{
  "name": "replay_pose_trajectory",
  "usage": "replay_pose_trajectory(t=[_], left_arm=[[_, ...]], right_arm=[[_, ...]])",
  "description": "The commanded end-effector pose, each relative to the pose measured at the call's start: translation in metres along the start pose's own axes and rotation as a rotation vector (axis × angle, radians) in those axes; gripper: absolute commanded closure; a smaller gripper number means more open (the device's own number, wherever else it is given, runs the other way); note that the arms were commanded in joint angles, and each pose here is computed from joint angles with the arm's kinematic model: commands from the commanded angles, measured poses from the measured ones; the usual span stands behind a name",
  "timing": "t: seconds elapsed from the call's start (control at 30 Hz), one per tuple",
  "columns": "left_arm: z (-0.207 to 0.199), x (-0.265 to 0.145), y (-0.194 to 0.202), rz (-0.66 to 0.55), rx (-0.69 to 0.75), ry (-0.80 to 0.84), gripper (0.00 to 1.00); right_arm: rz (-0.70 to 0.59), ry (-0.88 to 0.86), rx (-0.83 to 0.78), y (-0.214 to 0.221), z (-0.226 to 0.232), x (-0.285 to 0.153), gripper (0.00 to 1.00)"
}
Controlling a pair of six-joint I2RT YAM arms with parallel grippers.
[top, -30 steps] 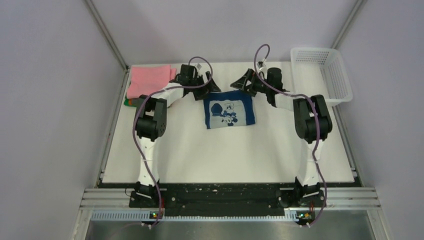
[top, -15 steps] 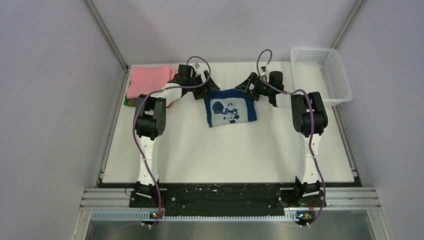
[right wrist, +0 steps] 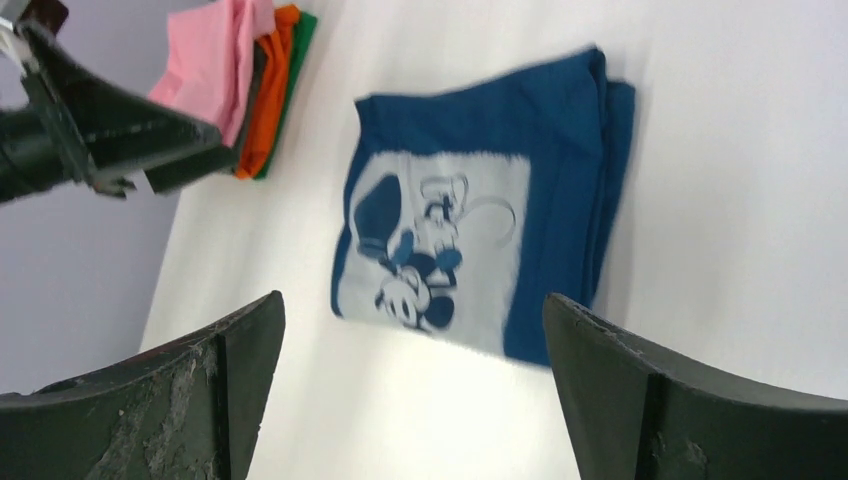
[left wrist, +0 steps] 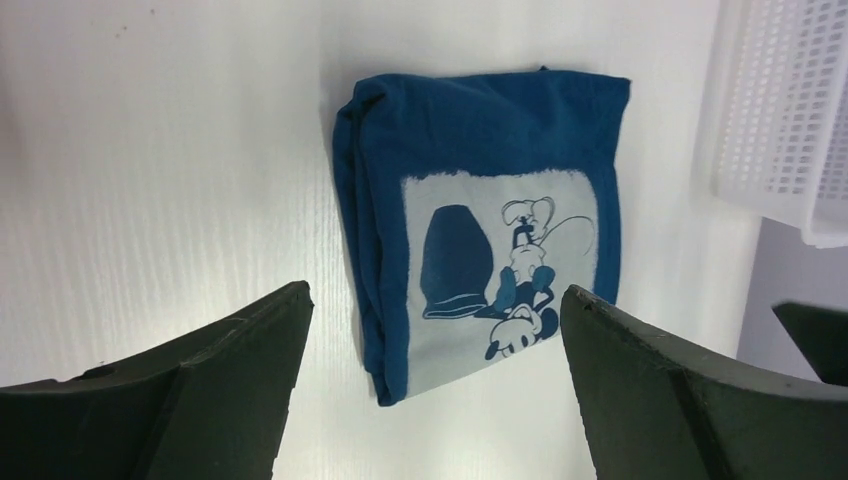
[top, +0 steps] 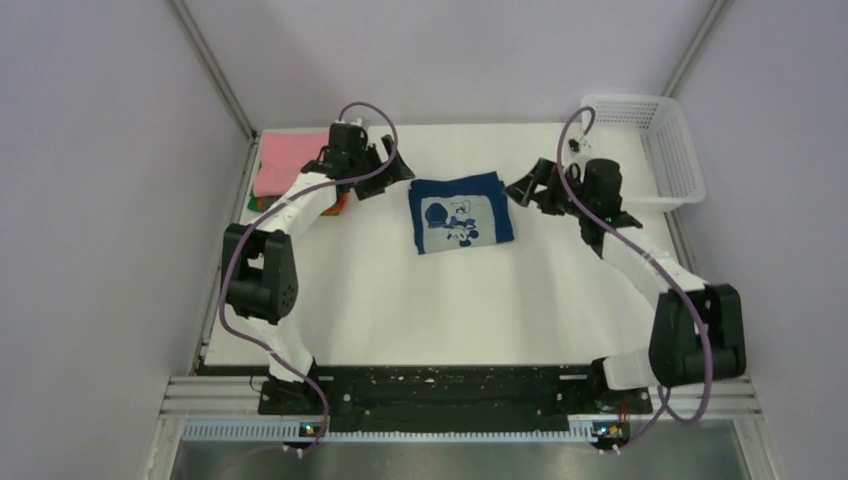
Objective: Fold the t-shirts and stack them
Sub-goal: Put the neatly folded tshirt into the corner of the board with the left arm
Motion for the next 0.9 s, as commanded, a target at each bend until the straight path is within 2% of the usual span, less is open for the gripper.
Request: replay_pose_trajectory(t=[0.0,0.23,0.57,0.87], left_arm=[[0.020,0.012,0.035,0.115,0.009,-0.104,0.01],[0.019,0.042,0.056,0.184,0.028,-0.120,0.07],[0.012,0.090,0.085,0.277,0.039,-0.149,0.15],[-0.002,0.114,0.106,0.327,0.128,-0.230,0.33]], right_arm=[[-0.067,0.163,-0.011,0.031,-0.033,-0.046,0.01],[-0.144,0.233,-0.014,0.060,-0.047,-0.095,0.01],[-0.190,0.262,-0.037,0.061,-0.043,-0.118,0.01],[-0.249,0.267,-0.055,0.058,-0.043,-0.127,0.01]])
Point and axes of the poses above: each gripper's point midway between its finger pads, its own x axis out along the fingers, its own z axis along the line the jaws close on, y = z × x, the point moved 3 cm from there along -x, back along the fingers, and after that the axes turned 14 degrees about x, right-handed, at the moved point
